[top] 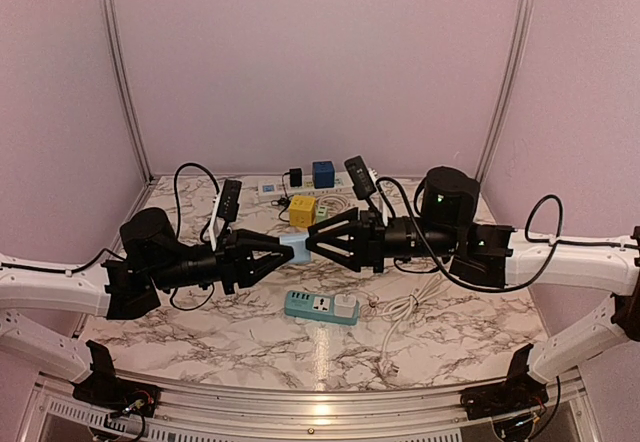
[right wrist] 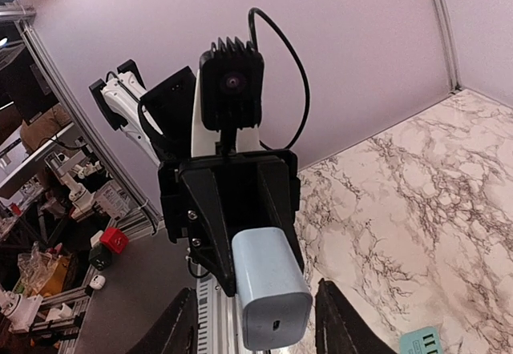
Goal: Insert the plug
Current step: Pass from the left arm to the right
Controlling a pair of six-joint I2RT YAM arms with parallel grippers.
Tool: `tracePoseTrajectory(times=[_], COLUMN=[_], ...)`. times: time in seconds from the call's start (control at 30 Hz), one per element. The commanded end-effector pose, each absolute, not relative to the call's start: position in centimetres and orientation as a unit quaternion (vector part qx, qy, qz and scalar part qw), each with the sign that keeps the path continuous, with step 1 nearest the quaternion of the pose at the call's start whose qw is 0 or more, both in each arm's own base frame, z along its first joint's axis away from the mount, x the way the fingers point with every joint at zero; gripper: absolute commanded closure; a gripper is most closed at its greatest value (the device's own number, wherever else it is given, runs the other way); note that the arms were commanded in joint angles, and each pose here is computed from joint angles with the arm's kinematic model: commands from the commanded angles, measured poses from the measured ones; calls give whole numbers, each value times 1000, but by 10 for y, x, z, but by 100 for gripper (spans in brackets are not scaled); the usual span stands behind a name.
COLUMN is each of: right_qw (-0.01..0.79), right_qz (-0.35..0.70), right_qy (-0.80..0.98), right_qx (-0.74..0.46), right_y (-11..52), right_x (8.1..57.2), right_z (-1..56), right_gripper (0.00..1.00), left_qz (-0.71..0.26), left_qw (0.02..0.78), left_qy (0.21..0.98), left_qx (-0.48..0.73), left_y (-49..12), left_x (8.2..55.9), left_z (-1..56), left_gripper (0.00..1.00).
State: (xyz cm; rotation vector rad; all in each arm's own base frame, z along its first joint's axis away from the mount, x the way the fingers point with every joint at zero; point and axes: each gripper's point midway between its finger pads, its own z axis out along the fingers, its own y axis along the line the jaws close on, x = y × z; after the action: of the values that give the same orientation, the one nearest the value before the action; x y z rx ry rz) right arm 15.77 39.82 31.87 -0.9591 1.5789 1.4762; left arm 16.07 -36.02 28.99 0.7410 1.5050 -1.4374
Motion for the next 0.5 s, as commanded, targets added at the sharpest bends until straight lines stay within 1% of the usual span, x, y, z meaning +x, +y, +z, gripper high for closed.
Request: tracePoseTrajectory(times=[0.0,0.17,0.37,0.47], right_qw=[396,400,358,350], right_qz=[571,568,577,581], right_qy=[611,609,608,603], right_qx=[-378,-382,-411,-420], right_y=[396,394,409,414], right_x=[156,154,139,132], right_z=[326,328,310,308], right_gripper=[54,53,54,54], left_qz=[-598,-600,-599,-599], left_qw=[470,471,475,476], left_qy=[571,569,568,567], left_qx=[309,307,305,304], left_y=[-356,-357,-357,-357], left_x=[148,149,150,151], left_z=[311,312,314,315], left_gripper=[100,100,100,100])
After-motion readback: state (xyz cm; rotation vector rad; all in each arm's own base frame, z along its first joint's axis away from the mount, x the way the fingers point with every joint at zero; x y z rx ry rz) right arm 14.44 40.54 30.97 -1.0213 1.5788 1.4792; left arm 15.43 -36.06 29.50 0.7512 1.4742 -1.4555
